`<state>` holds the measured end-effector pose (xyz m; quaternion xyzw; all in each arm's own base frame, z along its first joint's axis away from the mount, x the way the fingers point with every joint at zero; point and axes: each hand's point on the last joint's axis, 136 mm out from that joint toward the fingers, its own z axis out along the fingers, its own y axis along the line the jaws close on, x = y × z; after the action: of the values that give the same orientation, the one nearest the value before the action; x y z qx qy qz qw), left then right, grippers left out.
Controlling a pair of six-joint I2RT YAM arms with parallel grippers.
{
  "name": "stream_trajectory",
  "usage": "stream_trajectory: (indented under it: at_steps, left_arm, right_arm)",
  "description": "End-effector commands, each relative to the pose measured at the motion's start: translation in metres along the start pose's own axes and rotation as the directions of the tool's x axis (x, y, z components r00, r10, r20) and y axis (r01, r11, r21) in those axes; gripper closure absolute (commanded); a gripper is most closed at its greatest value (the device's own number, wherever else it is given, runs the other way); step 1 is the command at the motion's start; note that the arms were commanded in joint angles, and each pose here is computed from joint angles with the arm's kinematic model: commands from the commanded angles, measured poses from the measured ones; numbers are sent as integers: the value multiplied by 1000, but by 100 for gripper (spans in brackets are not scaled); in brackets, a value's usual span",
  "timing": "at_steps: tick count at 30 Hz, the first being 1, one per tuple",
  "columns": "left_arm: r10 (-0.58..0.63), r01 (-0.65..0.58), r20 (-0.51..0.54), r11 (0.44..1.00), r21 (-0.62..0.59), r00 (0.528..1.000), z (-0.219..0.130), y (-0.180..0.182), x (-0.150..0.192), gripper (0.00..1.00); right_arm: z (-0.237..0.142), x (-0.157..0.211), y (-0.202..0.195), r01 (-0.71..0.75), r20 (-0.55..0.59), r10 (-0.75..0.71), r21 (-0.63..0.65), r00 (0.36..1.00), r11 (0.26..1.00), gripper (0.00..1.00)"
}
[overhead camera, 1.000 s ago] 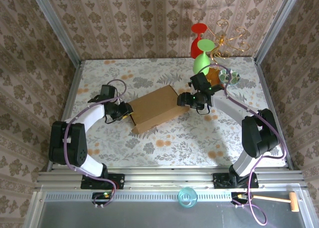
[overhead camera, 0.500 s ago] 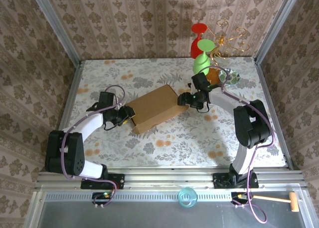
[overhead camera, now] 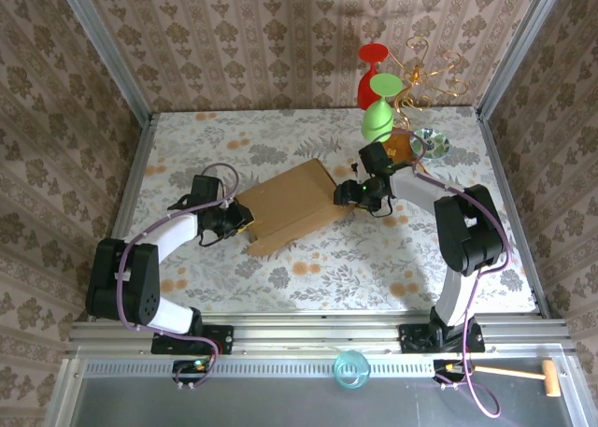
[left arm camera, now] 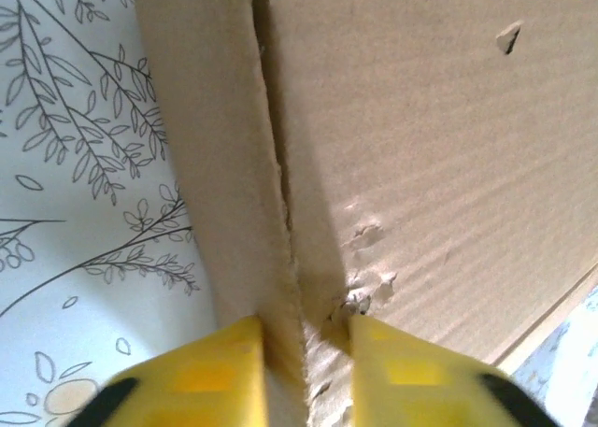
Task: Fold the paper box
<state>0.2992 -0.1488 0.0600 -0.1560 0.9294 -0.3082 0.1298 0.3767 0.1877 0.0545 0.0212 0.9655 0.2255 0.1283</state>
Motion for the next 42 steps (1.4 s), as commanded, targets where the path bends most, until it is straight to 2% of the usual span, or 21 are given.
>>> stream_trajectory:
  at_steps: [1, 8, 15, 18, 21, 27, 34, 35, 36, 40, 42]
  left_arm:
    - [13, -16, -36, 995, -99, 999, -4, 23, 11, 85]
    - [34, -38, -56, 996, -81, 998, -10, 30, 9, 100]
    - [122, -115, -47, 985, 130, 991, -26, 7, 0, 100]
    - [154, -138, -68, 971, 196, 986, -32, 0, -3, 100]
    - [173, -145, -95, 957, 251, 980, -33, -6, -2, 100]
    - [169, -129, -131, 954, 270, 977, -29, -6, -1, 100]
    - [137, -112, -78, 958, 263, 987, -38, -12, -8, 100]
    - [128, -108, -60, 960, 258, 990, -42, -14, -11, 95]
    - [116, -103, -38, 962, 254, 992, -47, -16, -13, 83]
    - [71, -79, 42, 960, 270, 997, -64, -28, -22, 62]
    - [55, -65, 44, 959, 274, 998, -67, -30, -22, 54]
  right_arm:
    - [-10, 17, 2, 32, -32, -33, -10, 999, 999, 32]
    - [-43, 5, 15, 141, 47, -139, -48, 989, 989, 28]
    - [-59, -5, 15, 117, 80, -108, -119, 991, 986, 25]
    - [-62, -5, 12, 77, 76, -66, -155, 995, 985, 21]
    - [-55, 0, 10, 13, 27, -7, -209, 1000, 978, 20]
    - [-31, 10, 11, -145, -47, 137, -290, 989, 946, 20]
    - [-12, 15, -2, -205, -61, 196, -249, 979, 947, 20]
    - [-10, 15, -3, -211, -67, 200, -247, 977, 946, 21]
    - [-8, 16, -3, -212, -71, 201, -249, 977, 945, 21]
    - [-2, 20, -6, -215, -82, 201, -230, 976, 949, 24]
    - [2, 23, -10, -218, -93, 202, -210, 975, 953, 25]
